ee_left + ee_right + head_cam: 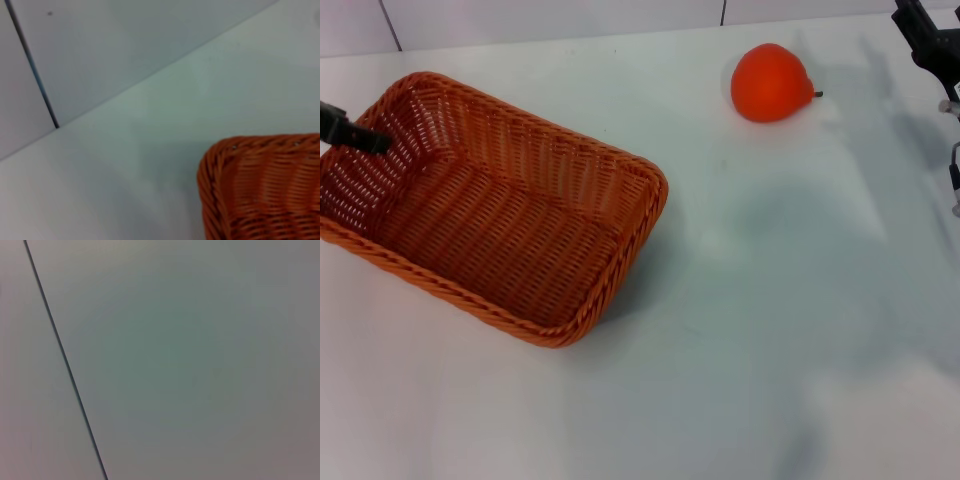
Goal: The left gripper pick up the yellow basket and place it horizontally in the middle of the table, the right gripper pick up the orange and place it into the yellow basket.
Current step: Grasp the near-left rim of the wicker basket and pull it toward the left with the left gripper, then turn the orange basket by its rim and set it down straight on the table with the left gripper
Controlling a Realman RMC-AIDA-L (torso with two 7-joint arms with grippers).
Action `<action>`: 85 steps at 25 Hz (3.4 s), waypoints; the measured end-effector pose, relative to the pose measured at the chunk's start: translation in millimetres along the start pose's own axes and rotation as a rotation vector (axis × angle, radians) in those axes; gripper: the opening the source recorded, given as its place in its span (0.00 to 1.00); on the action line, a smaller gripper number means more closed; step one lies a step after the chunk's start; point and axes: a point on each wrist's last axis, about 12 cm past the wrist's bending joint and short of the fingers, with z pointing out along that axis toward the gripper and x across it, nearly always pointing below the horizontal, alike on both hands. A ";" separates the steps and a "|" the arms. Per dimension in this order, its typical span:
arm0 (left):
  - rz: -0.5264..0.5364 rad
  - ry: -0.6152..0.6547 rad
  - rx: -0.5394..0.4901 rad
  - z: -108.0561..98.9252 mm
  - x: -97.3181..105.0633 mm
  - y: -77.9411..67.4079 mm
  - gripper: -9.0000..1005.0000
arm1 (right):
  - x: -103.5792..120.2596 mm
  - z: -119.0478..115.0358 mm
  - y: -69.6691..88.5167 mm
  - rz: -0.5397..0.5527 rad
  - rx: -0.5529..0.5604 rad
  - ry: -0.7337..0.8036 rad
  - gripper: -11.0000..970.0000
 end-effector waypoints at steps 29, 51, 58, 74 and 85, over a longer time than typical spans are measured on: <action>0.023 0.044 0.023 14.5 -0.3 -12.2 0.20 | -5.8 -1.9 -4.3 0.005 0.016 -0.032 0.98; -0.583 -0.280 0.282 1.8 70.2 -21.0 0.17 | -7.2 3.5 -7.0 0.005 0.016 -0.052 0.98; -0.718 -0.347 0.240 22.5 89.2 -37.8 0.17 | -9.1 4.1 -6.8 0.004 0.011 -0.069 0.97; -0.911 -0.493 0.292 39.2 128.0 -65.9 0.21 | -10.9 3.5 -7.1 0.000 0.015 -0.083 0.98; -0.948 -0.513 0.303 49.7 137.9 -71.3 0.26 | -10.2 8.4 -8.8 -0.007 0.019 -0.091 0.97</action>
